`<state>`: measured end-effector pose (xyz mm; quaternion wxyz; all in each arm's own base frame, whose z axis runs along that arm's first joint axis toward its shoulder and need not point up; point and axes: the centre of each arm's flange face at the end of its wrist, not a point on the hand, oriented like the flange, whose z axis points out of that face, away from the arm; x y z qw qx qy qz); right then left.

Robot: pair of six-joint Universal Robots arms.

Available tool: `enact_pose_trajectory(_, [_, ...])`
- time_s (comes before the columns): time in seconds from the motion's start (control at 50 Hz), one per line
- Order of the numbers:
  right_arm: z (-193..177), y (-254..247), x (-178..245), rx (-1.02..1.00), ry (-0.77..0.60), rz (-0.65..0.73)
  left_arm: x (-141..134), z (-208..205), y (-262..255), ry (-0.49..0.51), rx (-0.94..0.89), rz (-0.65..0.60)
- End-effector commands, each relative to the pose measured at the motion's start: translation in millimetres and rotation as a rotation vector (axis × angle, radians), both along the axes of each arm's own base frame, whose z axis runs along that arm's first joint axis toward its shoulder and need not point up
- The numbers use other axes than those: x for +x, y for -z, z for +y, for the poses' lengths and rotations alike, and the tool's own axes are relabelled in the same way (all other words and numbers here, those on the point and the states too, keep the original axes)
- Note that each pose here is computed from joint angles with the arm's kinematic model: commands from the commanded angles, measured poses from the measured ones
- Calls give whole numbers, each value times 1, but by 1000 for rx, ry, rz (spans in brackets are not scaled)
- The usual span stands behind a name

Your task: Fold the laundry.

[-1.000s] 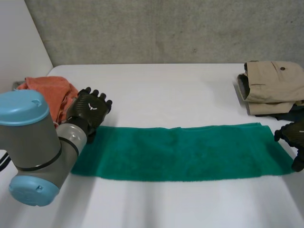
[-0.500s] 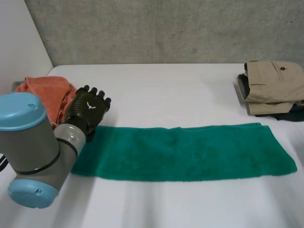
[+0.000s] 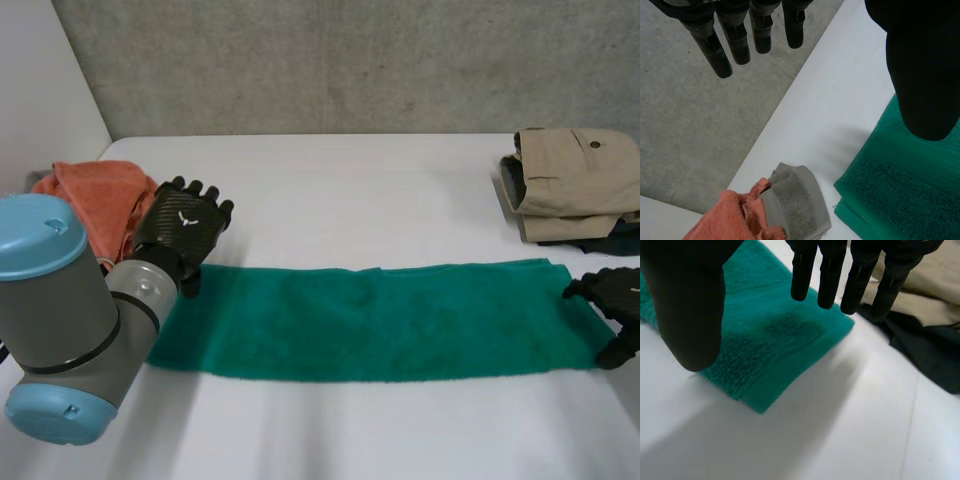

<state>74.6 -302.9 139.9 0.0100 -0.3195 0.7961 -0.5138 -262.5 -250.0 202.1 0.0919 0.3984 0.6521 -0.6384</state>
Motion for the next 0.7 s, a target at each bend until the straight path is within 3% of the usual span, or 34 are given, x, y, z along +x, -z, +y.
enact_pose_trajectory(0.02, [-7, 19, -3, 0, -5, 20, 0, 0, 0, 0, 0, 0])
enact_pose_trajectory(0.1, [-17, 21, -14, -73, 34, 69, -1, 1, 0, 5, -2, 0])
enact_pose_trajectory(0.26, [-40, -16, -65, -281, 268, 296, 1, 6, -9, 5, -21, 10])
enact_pose_trajectory(0.4, [-46, -26, -71, -328, 255, 378, 3, 8, -12, 0, -28, 13])
enact_pose_trajectory(0.56, [-14, -62, 76, -561, -165, 291, 6, 12, -17, -1, -37, 19])
enact_pose_trajectory(0.64, [41, -68, 164, -675, -451, 206, 8, 15, -22, -5, -49, 26])
enact_pose_trajectory(0.7, [79, -64, 203, -696, -603, 156, 9, 17, -24, -5, -55, 29])
